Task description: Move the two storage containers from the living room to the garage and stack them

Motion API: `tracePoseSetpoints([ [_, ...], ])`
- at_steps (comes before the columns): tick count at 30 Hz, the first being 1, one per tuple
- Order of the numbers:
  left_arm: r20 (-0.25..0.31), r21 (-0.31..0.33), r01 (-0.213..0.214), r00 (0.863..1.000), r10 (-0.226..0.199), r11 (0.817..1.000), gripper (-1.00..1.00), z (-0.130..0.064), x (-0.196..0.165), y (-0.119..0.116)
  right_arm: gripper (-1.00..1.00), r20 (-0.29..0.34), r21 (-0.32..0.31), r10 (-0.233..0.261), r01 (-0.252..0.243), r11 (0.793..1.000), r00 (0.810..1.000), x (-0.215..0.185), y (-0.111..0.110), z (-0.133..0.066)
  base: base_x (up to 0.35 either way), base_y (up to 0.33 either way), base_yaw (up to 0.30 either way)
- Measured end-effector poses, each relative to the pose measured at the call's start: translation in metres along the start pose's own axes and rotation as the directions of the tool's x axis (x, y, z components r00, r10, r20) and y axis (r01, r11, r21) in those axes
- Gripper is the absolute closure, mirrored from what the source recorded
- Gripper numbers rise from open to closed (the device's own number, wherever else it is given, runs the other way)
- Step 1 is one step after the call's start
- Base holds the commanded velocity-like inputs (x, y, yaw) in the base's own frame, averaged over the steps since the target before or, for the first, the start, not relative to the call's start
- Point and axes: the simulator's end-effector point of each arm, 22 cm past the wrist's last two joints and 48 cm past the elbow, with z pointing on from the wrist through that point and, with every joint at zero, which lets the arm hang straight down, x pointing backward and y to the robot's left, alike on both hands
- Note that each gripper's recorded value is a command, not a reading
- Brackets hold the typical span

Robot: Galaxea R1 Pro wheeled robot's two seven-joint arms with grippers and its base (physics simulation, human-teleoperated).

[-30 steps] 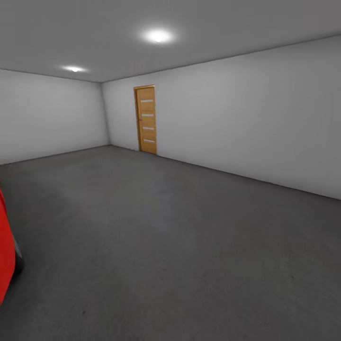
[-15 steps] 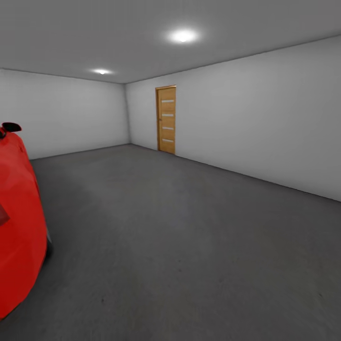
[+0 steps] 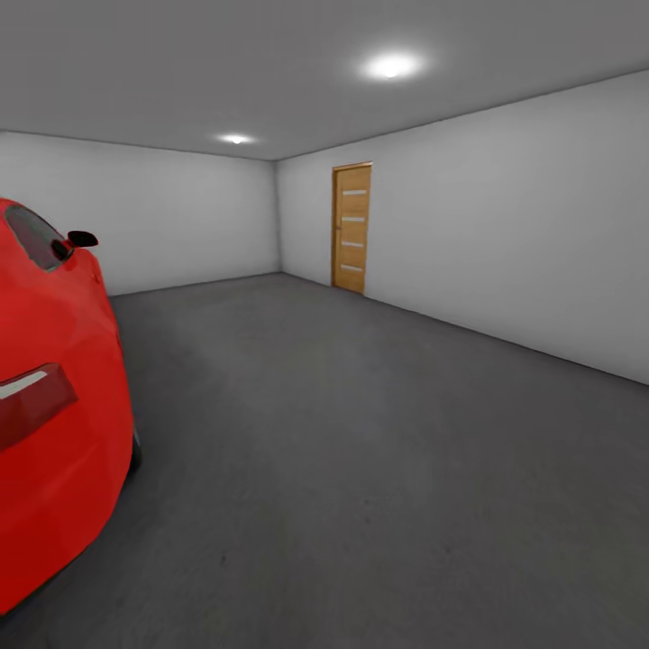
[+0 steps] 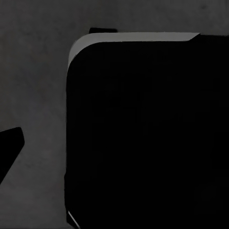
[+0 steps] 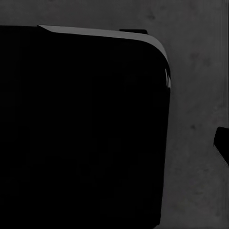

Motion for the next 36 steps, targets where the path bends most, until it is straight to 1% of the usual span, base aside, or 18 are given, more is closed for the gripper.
tracePoseSetpoints([
  [3, -0.003, -0.005, 0.030, 1.000, -0.030, 1.000, -1.00, 0.000, 0.000, 0.001, -1.00, 0.000, 0.004, 0.004, -0.004, 1.000, 1.000, 0.000, -0.002, 0.000, 0.289, 0.000, 0.021],
  [5, -0.003, -0.006, 0.043, 0.999, -0.043, 0.999, -1.00, 0.000, 0.000, 0.001, -1.00, -0.001, 0.007, 0.004, -0.004, 1.000, 1.000, 0.000, -0.004, 0.000, 0.312, 0.000, 0.006],
  [9, -0.002, -0.006, 0.054, 0.999, -0.054, 0.999, -1.00, 0.000, -0.001, 0.001, -1.00, -0.002, 0.007, 0.003, -0.003, 1.000, 1.000, 0.001, -0.005, 0.000, 0.318, 0.000, 0.002],
  [12, 0.009, -0.005, 0.062, 0.998, -0.062, 0.998, -1.00, 0.001, -0.011, 0.001, -1.00, -0.003, 0.005, 0.002, -0.002, 1.000, 1.000, 0.001, -0.005, 0.000, 0.322, 0.000, 0.000],
  [19, 0.005, -0.004, 0.102, 0.995, -0.102, 0.995, -1.00, 0.001, -0.013, 0.000, -1.00, -0.003, -0.001, -0.005, 0.005, 1.000, 1.000, 0.001, -0.002, 0.000, 0.322, 0.000, 0.000],
  [32, 0.001, -0.007, 0.111, 0.994, -0.111, 0.994, -1.00, 0.001, -0.012, 0.002, -1.00, -0.003, -0.002, -0.006, 0.006, 1.000, 1.000, 0.001, -0.001, 0.000, 0.323, 0.000, 0.000],
  [36, -0.005, -0.008, 0.111, 0.994, -0.111, 0.994, -1.00, 0.001, -0.009, 0.002, -1.00, 0.001, 0.006, 0.006, -0.006, 1.000, 1.000, 0.000, -0.003, 0.000, 0.323, 0.000, 0.000],
])
